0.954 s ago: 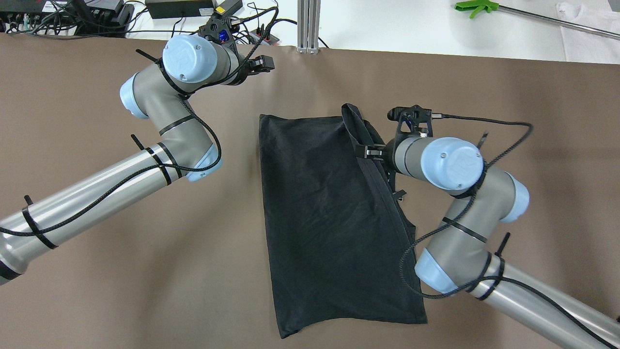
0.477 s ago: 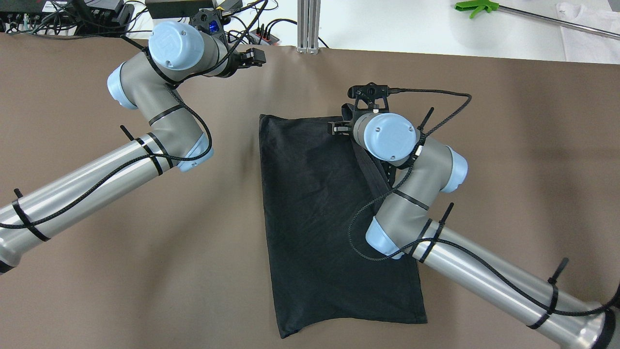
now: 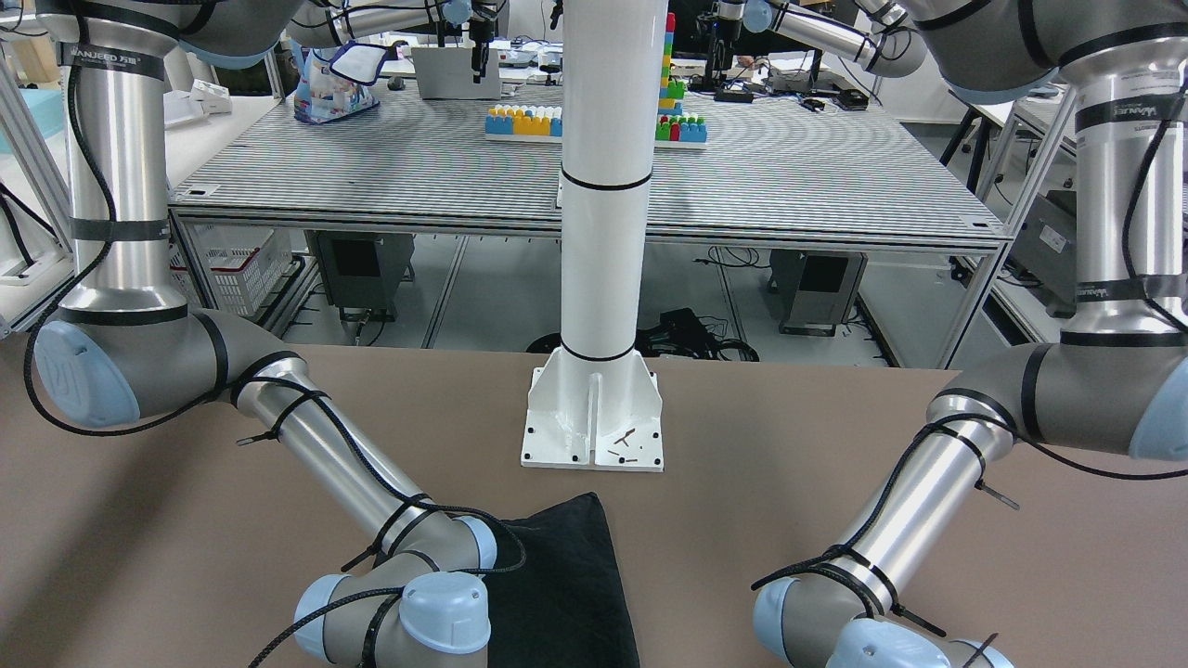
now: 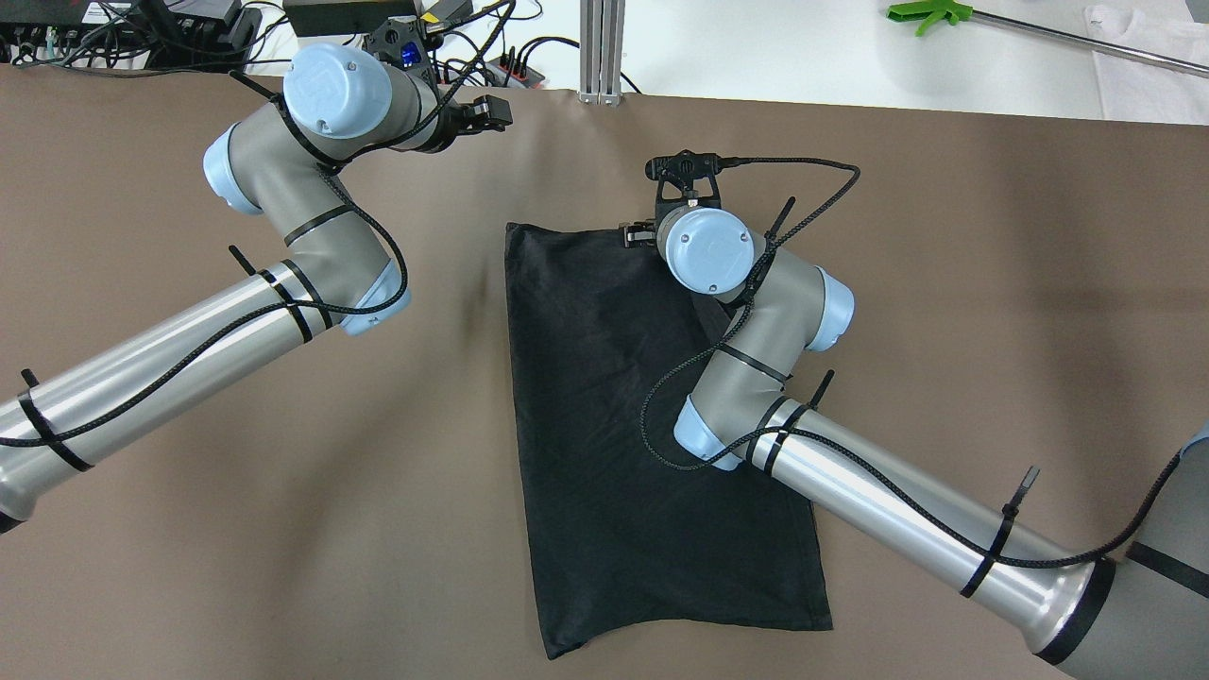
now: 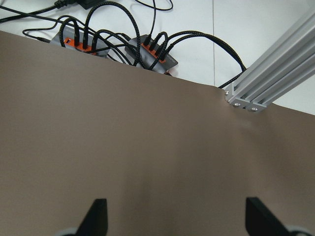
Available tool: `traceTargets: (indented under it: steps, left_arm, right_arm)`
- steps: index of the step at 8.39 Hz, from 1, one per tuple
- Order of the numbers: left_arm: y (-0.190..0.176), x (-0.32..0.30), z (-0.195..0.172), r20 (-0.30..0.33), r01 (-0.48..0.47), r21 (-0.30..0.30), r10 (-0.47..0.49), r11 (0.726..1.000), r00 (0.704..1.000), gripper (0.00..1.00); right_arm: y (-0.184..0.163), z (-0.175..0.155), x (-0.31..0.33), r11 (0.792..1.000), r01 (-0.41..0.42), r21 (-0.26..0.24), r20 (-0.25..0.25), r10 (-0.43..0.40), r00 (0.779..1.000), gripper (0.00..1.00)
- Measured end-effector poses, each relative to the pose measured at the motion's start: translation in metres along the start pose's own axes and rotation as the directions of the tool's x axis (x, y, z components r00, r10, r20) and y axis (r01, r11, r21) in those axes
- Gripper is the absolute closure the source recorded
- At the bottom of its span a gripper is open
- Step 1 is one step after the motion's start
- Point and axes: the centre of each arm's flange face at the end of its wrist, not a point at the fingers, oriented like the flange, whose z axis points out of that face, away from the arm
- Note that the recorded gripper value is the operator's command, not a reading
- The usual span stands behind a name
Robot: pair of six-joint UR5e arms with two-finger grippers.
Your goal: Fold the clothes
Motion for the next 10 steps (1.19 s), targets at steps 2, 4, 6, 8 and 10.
traceTargets:
  steps: [2, 4, 6, 8, 10]
  left_arm:
    - [0.001, -0.003, 0.001, 0.004, 0.000, -0.001, 0.000, 1.000, 1.000, 0.00]
    - [0.002, -0.004, 0.002, 0.006, 0.000, -0.002, 0.000, 1.000, 1.000, 0.00]
    - [0.002, -0.005, 0.002, 0.008, -0.001, -0.002, 0.001, 1.000, 1.000, 0.00]
    - [0.003, -0.002, 0.003, 0.008, 0.002, -0.001, -0.002, 1.000, 1.000, 0.00]
    - [0.004, 0.002, 0.002, 0.003, 0.006, 0.000, -0.006, 1.000, 1.000, 0.00]
  right_arm:
    - [0.001, 0.009, 0.004, 0.999, 0.042, 0.006, -0.026, -0.042, 0.999, 0.05]
    - [0.002, 0.017, 0.015, 0.997, 0.075, 0.007, -0.055, -0.075, 0.996, 0.05]
    - [-0.003, 0.024, 0.032, 0.995, 0.100, 0.007, -0.082, -0.099, 0.992, 0.05]
    - [-0.015, 0.037, 0.086, 0.989, 0.144, -0.014, -0.131, -0.145, 0.981, 0.05]
    - [-0.028, 0.047, 0.160, 0.980, 0.192, -0.056, -0.179, -0.199, 0.963, 0.05]
